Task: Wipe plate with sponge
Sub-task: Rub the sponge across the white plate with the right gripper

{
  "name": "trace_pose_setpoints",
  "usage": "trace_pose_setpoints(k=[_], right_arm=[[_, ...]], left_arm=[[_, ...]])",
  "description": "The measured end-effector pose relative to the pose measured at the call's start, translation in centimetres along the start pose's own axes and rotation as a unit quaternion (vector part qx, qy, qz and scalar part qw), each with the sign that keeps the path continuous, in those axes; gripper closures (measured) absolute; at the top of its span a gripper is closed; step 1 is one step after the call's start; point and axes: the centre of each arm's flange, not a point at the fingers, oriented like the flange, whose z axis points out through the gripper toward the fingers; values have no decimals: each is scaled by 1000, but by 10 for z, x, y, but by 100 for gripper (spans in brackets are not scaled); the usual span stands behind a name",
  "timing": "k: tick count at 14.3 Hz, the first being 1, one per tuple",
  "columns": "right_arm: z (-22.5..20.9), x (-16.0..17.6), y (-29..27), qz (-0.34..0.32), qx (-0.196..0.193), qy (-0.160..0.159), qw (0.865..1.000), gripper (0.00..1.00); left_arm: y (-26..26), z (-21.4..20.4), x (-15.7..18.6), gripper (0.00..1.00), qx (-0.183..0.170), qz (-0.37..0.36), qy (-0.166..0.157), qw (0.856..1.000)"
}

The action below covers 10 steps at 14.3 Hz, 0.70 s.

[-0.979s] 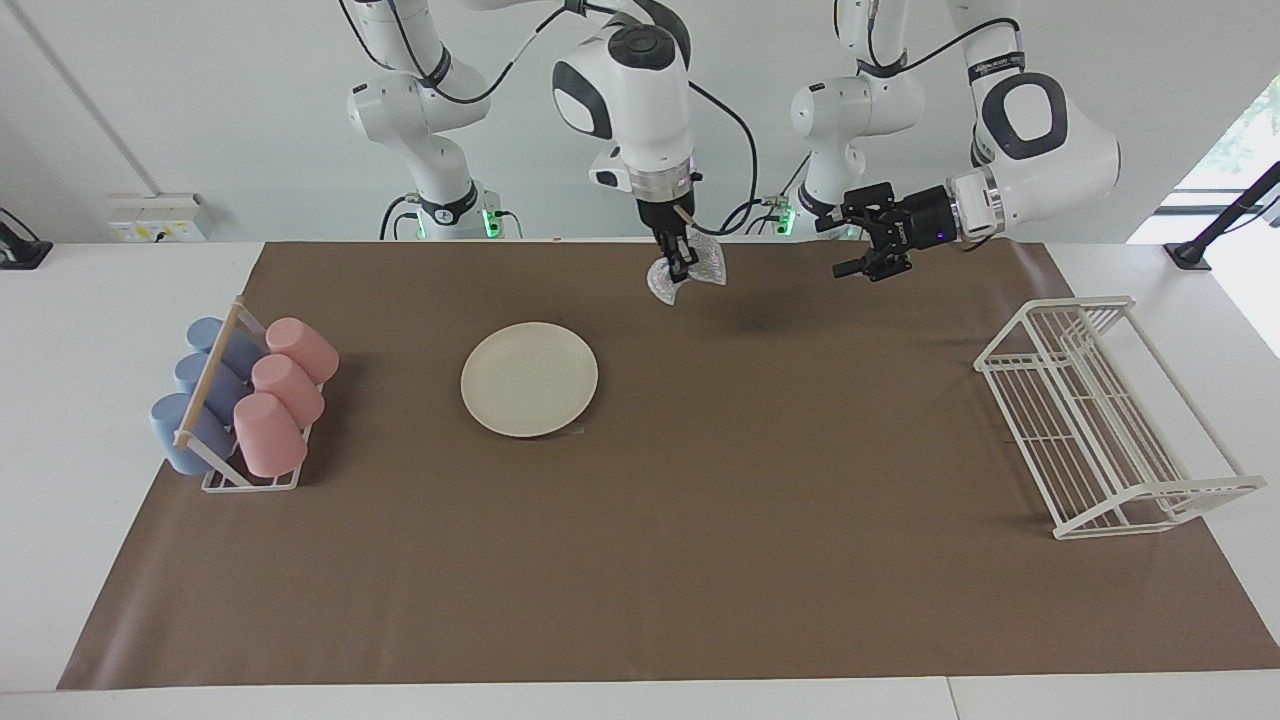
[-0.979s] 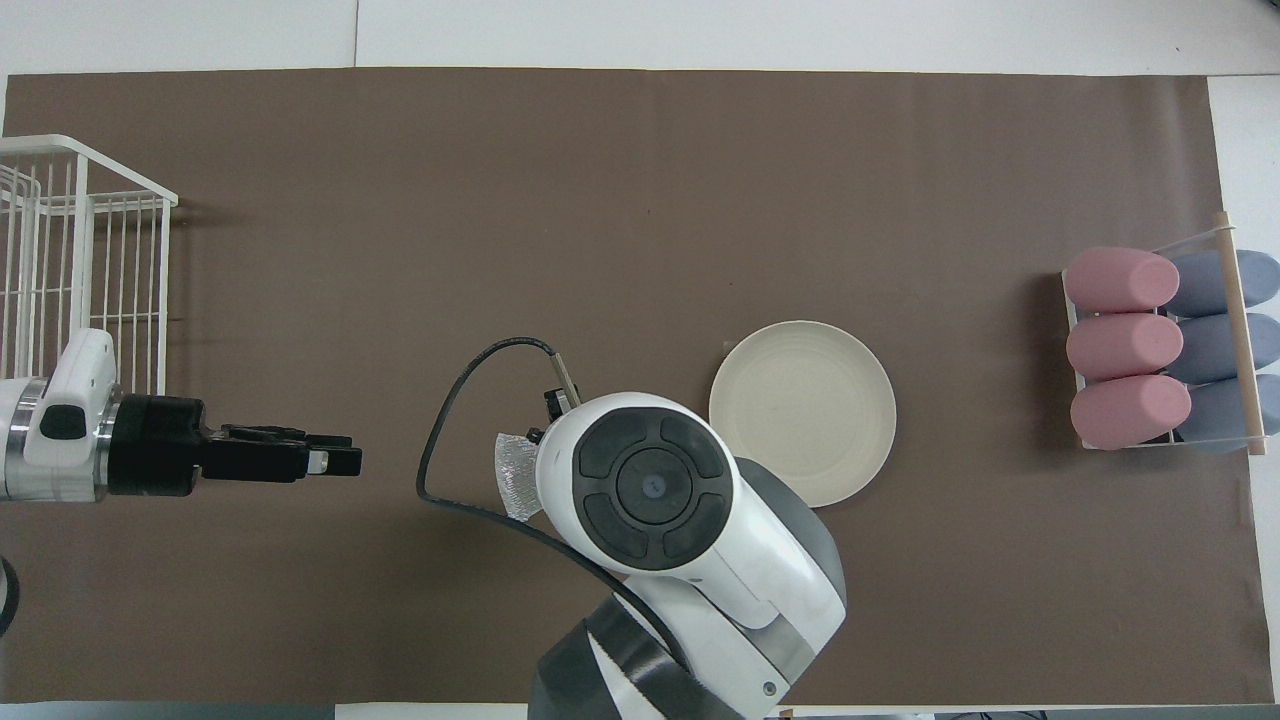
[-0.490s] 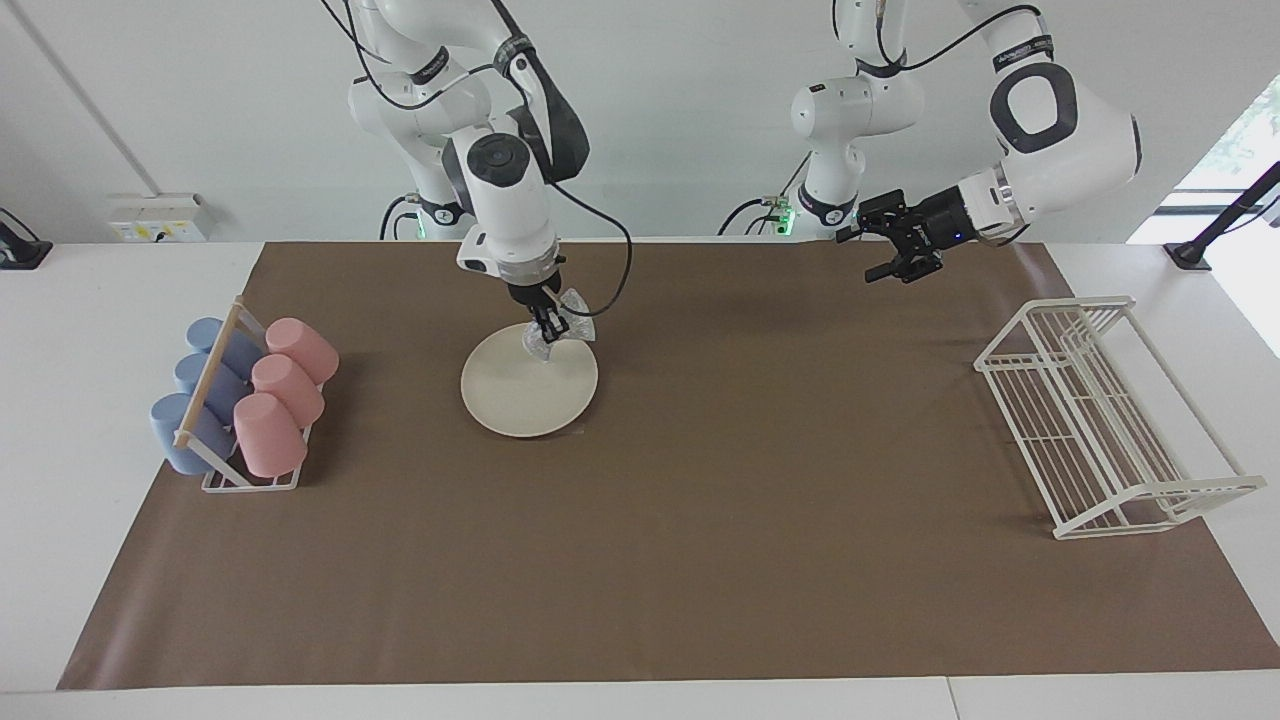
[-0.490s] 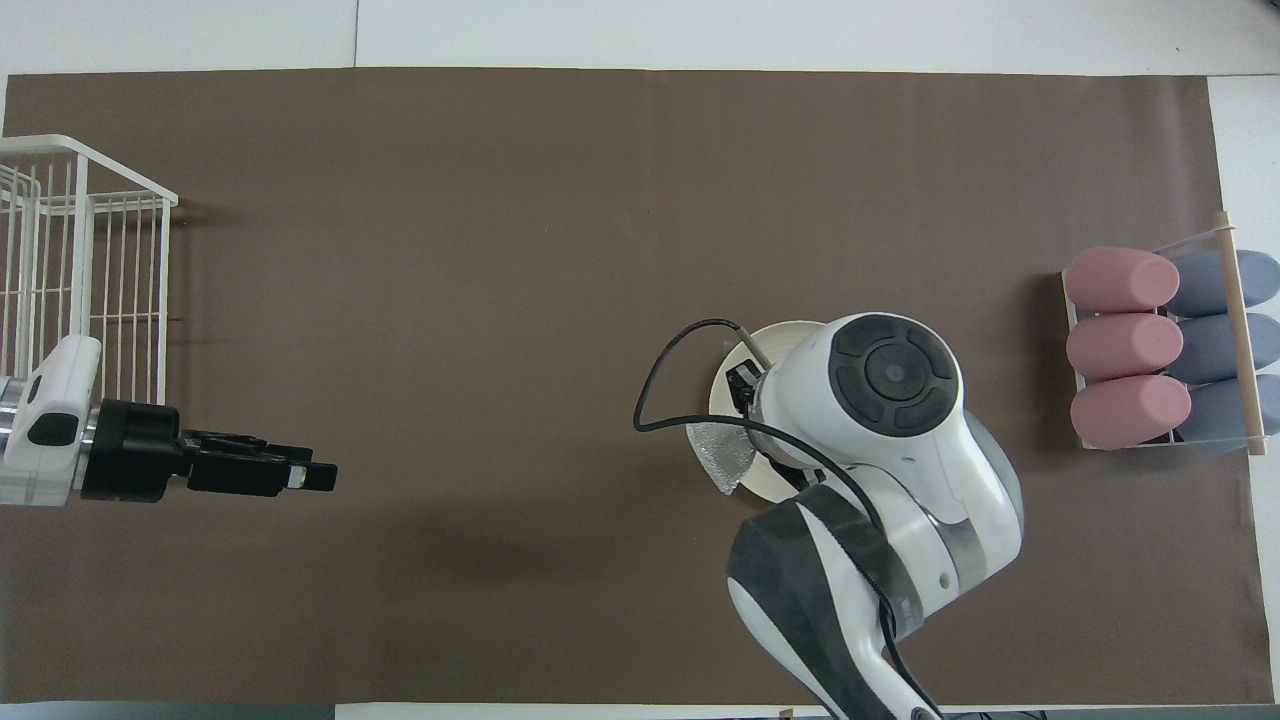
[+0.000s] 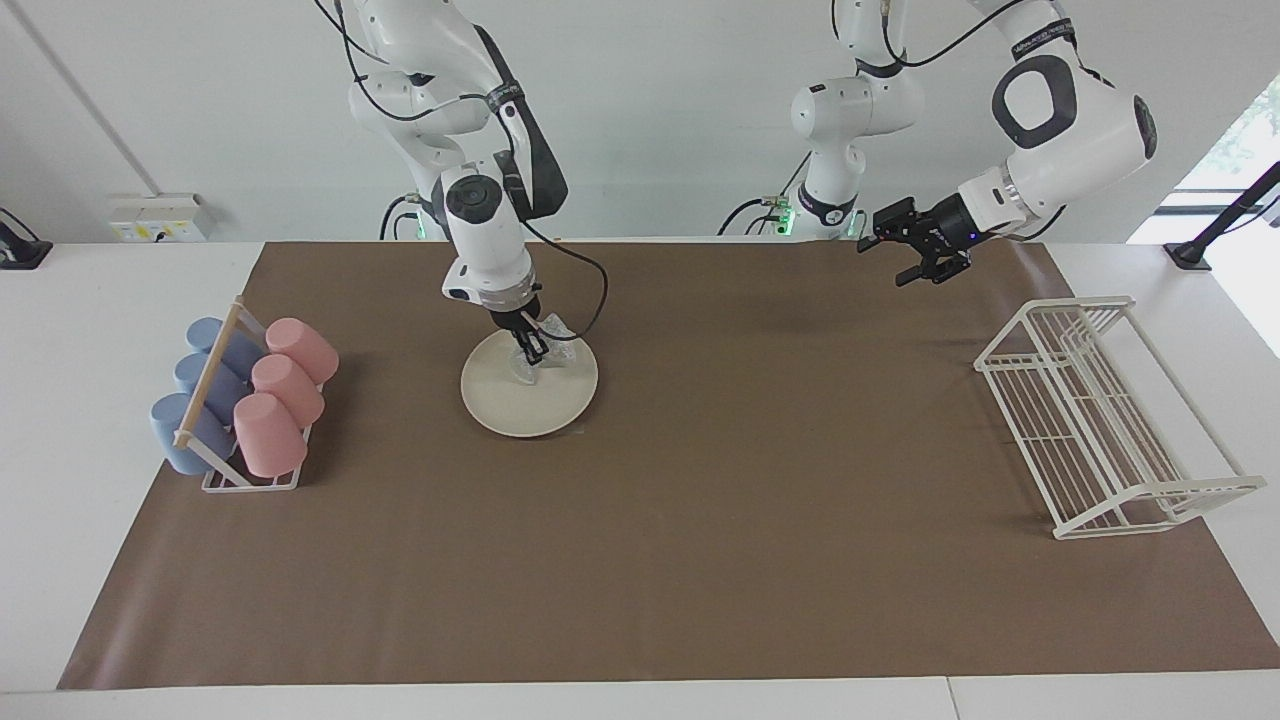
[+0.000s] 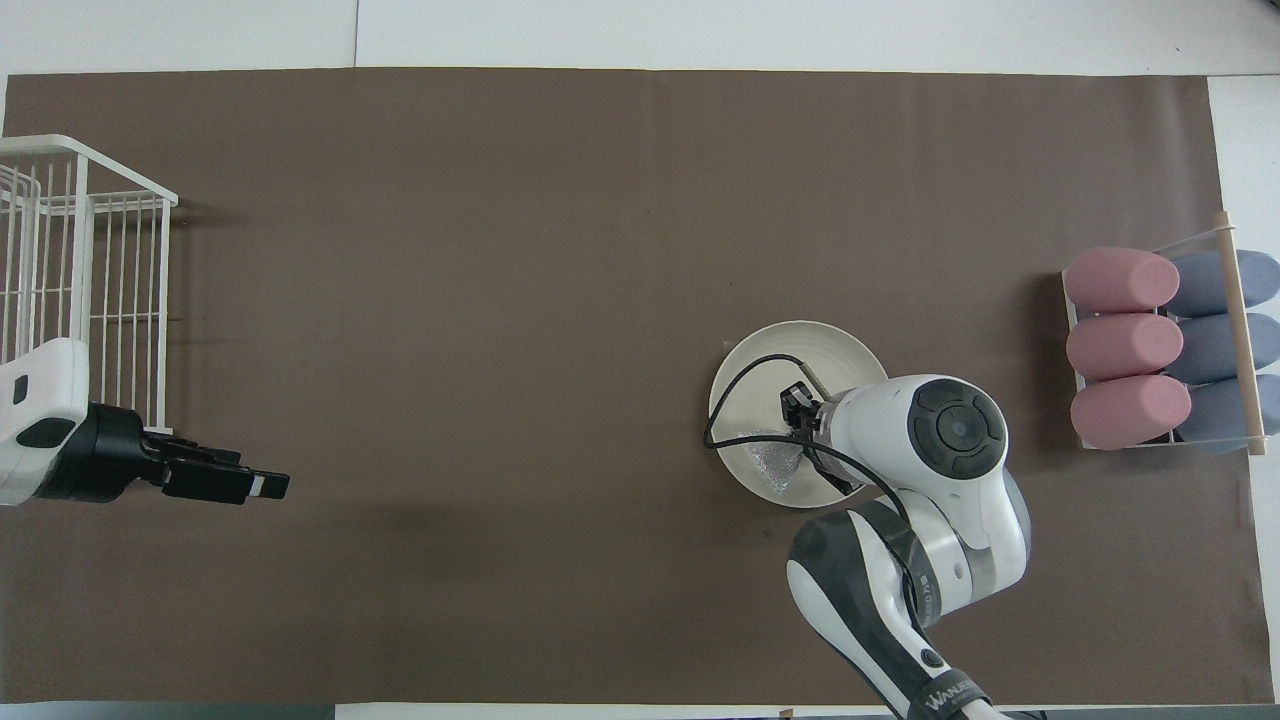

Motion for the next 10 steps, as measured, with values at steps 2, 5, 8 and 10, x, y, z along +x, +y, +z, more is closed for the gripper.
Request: trace_pose_setpoints(k=[2, 5, 8, 10], right_arm=[[10, 0, -1, -3, 3, -4, 1000, 87], [22, 5, -4, -26, 11, -9, 1000, 87], [20, 38, 0, -61, 18, -6, 998, 87], [18, 70, 7, -74, 21, -4, 997, 87]], left_arm=[[0, 0, 2, 0, 21, -7, -4, 1000], [3, 3, 4, 0, 39, -82, -7, 996], [5, 2, 8, 0, 47, -115, 6, 992], [5, 1, 8, 0, 48, -118, 8, 992]])
